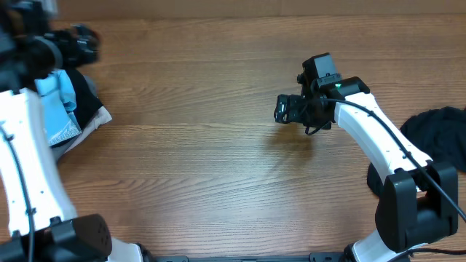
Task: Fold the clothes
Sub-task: 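Release the shirt and withdraw the left gripper from the stack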
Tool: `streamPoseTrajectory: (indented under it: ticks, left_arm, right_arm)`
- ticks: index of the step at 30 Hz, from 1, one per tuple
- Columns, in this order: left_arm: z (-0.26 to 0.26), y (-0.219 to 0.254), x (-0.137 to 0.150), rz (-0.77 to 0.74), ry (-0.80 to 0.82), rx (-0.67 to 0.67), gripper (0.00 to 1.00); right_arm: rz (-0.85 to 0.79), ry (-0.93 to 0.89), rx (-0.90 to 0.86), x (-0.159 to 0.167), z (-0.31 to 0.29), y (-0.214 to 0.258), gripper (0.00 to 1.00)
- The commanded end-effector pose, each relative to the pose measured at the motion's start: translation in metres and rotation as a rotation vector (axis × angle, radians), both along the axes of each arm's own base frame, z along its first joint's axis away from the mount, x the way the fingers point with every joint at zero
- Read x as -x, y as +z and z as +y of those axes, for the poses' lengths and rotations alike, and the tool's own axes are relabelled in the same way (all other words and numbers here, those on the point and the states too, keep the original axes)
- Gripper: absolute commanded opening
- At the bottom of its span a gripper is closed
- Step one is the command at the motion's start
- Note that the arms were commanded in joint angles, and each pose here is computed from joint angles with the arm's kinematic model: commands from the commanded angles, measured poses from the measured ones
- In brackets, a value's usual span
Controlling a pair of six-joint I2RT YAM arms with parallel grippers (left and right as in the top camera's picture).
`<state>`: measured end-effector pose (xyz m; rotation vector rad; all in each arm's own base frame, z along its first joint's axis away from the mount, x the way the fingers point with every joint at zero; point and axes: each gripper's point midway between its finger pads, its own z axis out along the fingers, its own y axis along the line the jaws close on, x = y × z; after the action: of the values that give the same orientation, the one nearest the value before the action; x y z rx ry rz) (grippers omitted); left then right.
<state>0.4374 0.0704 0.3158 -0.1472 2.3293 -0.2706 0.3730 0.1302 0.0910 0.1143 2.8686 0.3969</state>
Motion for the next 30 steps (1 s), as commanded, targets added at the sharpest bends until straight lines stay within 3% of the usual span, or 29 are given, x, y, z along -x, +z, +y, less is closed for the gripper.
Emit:
streamPoseTrajectory:
  ticks: [1,5,12,17,22,30]
  left_arm:
    - [-0.052,-0.037,0.005,0.149,-0.108,-0.054,1.00]
    - [-0.086,-0.064,0.034,0.324,-0.172,-0.112,1.00]
    - [-0.080,-0.088,0.109,0.661,-0.114,-0.119,1.00]
    - [-0.078,-0.090,0.133,0.748,-0.131,-0.124,1.00]
    - [-0.079,-0.068,0.148,0.578,-0.108,-0.133,1.00]
    - [-0.079,-0.041,0.187,0.063,-0.056,-0.164,1.00]
  right_arm:
    - [-0.122,0.019,-0.008,-0.027,-0.011,0.033,1.00]
    - [-0.160,0.007,-0.020,-0.040,-0.023,0.064,1.00]
    - [-0.135,-0.054,-0.003,-0.023,-0.052,0.113,1.00]
    - [-0.196,-0.075,0.038,-0.012,-0.062,0.138,1.00]
    - [-0.317,-0.111,0.088,0.012,-0.078,0.162,1.00]
    - [-0.590,-0.191,0.065,0.074,-0.094,0.151,1.00]
